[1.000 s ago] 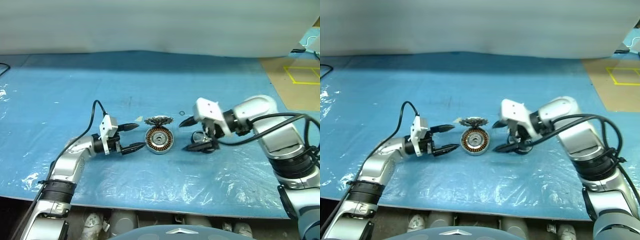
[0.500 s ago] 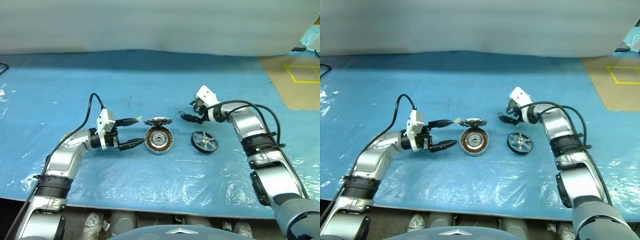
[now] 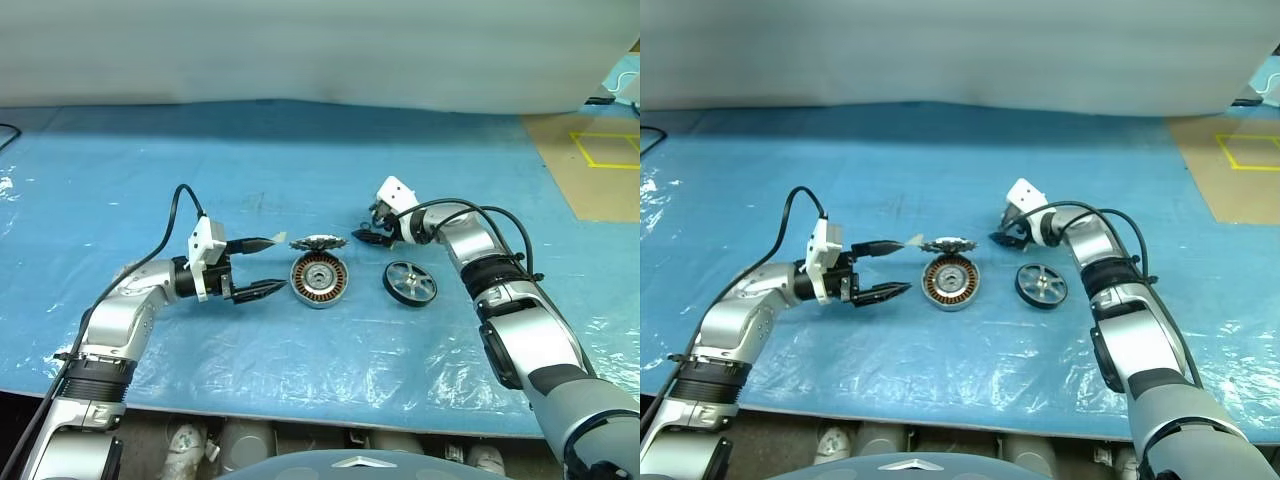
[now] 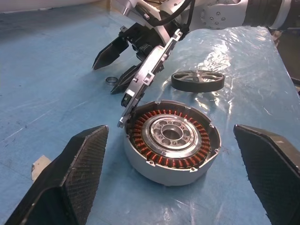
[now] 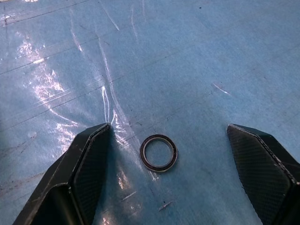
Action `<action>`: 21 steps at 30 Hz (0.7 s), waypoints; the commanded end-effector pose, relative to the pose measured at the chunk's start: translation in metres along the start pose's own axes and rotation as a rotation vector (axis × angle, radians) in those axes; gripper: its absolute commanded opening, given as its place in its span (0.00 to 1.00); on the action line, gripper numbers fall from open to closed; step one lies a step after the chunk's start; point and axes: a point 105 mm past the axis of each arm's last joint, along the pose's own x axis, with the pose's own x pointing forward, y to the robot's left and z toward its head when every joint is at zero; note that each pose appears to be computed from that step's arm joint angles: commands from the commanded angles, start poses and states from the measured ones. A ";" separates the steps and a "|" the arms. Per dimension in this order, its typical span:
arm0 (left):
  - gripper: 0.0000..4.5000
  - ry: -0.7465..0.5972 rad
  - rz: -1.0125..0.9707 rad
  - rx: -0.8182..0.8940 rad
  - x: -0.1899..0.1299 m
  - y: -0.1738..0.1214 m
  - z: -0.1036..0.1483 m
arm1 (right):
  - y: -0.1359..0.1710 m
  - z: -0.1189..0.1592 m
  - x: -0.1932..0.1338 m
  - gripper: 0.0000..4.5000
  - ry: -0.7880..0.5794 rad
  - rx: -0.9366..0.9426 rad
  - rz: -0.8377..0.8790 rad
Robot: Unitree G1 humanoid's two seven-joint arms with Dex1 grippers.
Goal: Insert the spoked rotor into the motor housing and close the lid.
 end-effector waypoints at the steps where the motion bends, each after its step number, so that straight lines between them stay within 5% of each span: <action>1: 1.00 -0.018 -0.005 0.036 -0.001 -0.001 0.010 | -0.004 -0.009 -0.003 0.92 0.033 0.001 -0.016; 13: 1.00 -0.011 -0.015 0.037 0.001 0.001 0.005 | -0.002 -0.021 -0.011 0.92 0.047 0.001 0.002; 16: 1.00 -0.011 -0.017 0.039 0.002 0.002 0.005 | 0.002 -0.023 -0.009 0.78 0.049 0.007 0.012; 21: 1.00 -0.011 -0.020 0.038 0.003 0.001 0.006 | 0.008 -0.023 -0.005 0.40 0.050 0.000 0.024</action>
